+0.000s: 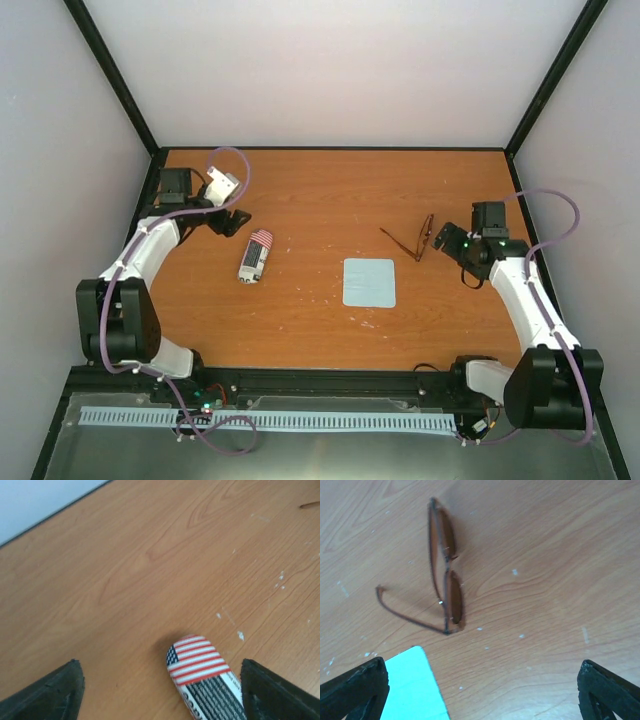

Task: Organize the sunglasses
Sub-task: Move the sunglasses case at the center of the board.

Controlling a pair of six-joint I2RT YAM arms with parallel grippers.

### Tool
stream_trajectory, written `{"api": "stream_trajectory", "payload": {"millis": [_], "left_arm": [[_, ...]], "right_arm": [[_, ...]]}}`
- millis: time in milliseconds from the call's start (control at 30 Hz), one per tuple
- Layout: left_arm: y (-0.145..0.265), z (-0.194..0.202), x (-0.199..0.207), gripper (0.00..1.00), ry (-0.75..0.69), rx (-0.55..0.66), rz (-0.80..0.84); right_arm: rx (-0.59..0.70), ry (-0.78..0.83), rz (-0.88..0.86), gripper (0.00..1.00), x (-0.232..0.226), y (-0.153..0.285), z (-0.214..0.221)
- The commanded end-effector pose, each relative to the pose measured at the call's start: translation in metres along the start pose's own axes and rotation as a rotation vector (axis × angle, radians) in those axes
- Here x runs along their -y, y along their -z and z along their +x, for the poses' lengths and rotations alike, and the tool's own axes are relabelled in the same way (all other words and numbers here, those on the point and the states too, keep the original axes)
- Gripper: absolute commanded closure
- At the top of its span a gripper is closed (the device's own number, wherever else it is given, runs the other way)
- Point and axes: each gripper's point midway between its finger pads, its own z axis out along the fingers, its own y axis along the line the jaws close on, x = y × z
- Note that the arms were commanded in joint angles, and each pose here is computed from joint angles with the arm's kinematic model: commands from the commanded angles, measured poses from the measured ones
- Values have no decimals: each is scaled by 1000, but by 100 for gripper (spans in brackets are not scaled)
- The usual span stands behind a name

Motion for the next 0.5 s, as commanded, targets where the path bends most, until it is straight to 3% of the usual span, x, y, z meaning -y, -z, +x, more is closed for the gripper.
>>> {"api": "stream_trajectory", "payload": {"millis": [0,100,167,267,333,467], "left_arm": [[7,34,-9,21,-15,-139,-111],[7,67,-23,40,12,-225,-231],[6,85,-26,46,8,-263,-269],[-3,111,-26,55,8,-331,-266],[-13,127,-24,60,24,-389,-234],[-31,146,-21,61,61,-443,-166]], "right_arm": [[4,130,-215,0,-52,9,-6],[-11,223,-169,0,-75,12,-4],[-75,312,-132,0,-98,7,9],[-140,438,-130,26,-146,-3,33],[-174,495,-123,37,-170,-12,48],[-244,575,-92,42,-200,-31,73]]}}
